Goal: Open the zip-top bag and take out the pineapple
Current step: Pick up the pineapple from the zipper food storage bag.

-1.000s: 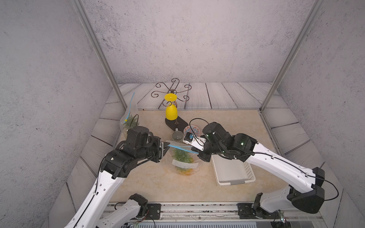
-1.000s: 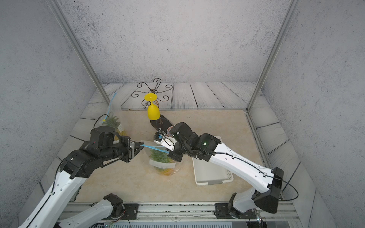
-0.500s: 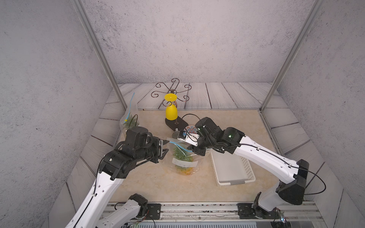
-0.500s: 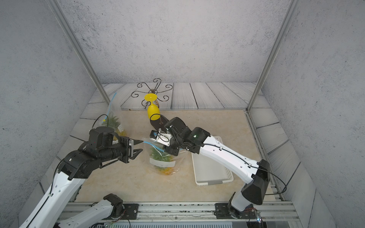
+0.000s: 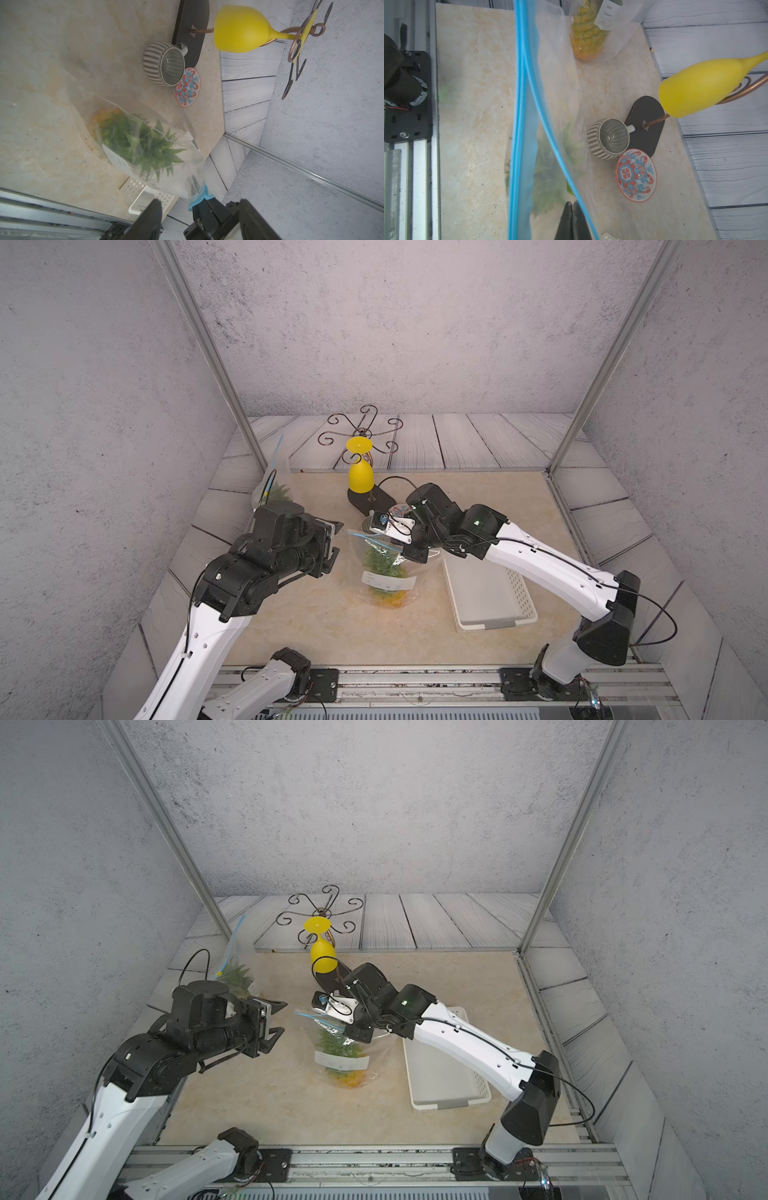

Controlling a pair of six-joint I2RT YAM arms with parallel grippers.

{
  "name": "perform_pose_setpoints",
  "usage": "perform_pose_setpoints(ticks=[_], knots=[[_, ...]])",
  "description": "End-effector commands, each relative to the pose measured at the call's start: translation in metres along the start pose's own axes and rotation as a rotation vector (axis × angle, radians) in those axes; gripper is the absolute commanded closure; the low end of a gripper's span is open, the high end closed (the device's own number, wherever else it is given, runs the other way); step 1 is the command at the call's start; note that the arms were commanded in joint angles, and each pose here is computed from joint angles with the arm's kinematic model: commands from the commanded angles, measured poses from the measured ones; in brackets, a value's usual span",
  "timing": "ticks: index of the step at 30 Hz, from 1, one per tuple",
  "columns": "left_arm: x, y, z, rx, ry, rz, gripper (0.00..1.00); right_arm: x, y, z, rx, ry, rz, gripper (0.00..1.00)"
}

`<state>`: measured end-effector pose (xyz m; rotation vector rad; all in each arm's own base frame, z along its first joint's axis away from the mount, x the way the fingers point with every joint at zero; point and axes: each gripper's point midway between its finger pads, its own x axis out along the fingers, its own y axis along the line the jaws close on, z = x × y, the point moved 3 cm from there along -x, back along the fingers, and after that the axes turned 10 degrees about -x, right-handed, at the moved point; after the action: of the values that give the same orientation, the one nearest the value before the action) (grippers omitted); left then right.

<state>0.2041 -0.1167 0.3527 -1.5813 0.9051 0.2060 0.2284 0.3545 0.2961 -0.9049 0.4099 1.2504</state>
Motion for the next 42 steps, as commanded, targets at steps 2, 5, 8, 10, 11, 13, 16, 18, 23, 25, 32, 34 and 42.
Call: perform_pose_setpoints(ticks=[2, 5, 8, 10, 11, 13, 16, 18, 23, 25, 32, 34, 42], knots=[[0.015, -0.005, 0.007, 0.021, -0.041, 0.024, 0.4, 0.004, 0.014, 0.009, 0.036, -0.061, 0.117, 0.87], [0.028, -0.008, 0.006, 0.023, -0.024, 0.049, 0.46, 0.006, 0.02, 0.011, 0.055, -0.061, 0.163, 0.78], [0.035, -0.009, 0.005, 0.013, -0.011, 0.058, 0.55, 0.012, 0.02, 0.007, 0.068, -0.035, 0.173, 0.69], [0.037, -0.007, 0.004, 0.012, 0.0, 0.062, 0.61, 0.016, 0.018, 0.004, 0.076, -0.024, 0.158, 0.63], [0.037, -0.006, 0.003, 0.009, 0.004, 0.067, 0.63, 0.018, 0.017, 0.004, 0.077, -0.023, 0.152, 0.6], [0.037, -0.002, 0.003, 0.005, 0.012, 0.078, 0.66, 0.022, 0.014, 0.003, 0.085, -0.015, 0.139, 0.54], [0.036, 0.001, 0.002, 0.0, 0.019, 0.077, 0.71, 0.029, 0.013, 0.003, 0.094, 0.003, 0.148, 0.47], [0.035, 0.003, 0.002, -0.007, 0.023, 0.078, 0.71, 0.033, 0.012, 0.003, 0.116, 0.011, 0.152, 0.45], [0.032, 0.009, 0.003, -0.014, 0.023, 0.08, 0.71, 0.042, 0.02, 0.001, 0.165, 0.015, 0.197, 0.38], [0.03, 0.013, 0.005, -0.014, 0.014, 0.082, 0.7, 0.044, 0.023, 0.0, 0.194, 0.018, 0.222, 0.34], [0.024, 0.021, 0.011, 0.006, -0.015, 0.097, 0.65, 0.041, 0.033, 0.007, 0.291, -0.024, 0.273, 0.24], [0.025, 0.028, 0.013, 0.014, -0.021, 0.115, 0.64, 0.042, 0.036, 0.006, 0.304, -0.02, 0.28, 0.21], [0.04, 0.063, 0.029, -0.015, -0.065, 0.161, 0.65, 0.038, 0.042, 0.011, 0.321, -0.028, 0.271, 0.12]])
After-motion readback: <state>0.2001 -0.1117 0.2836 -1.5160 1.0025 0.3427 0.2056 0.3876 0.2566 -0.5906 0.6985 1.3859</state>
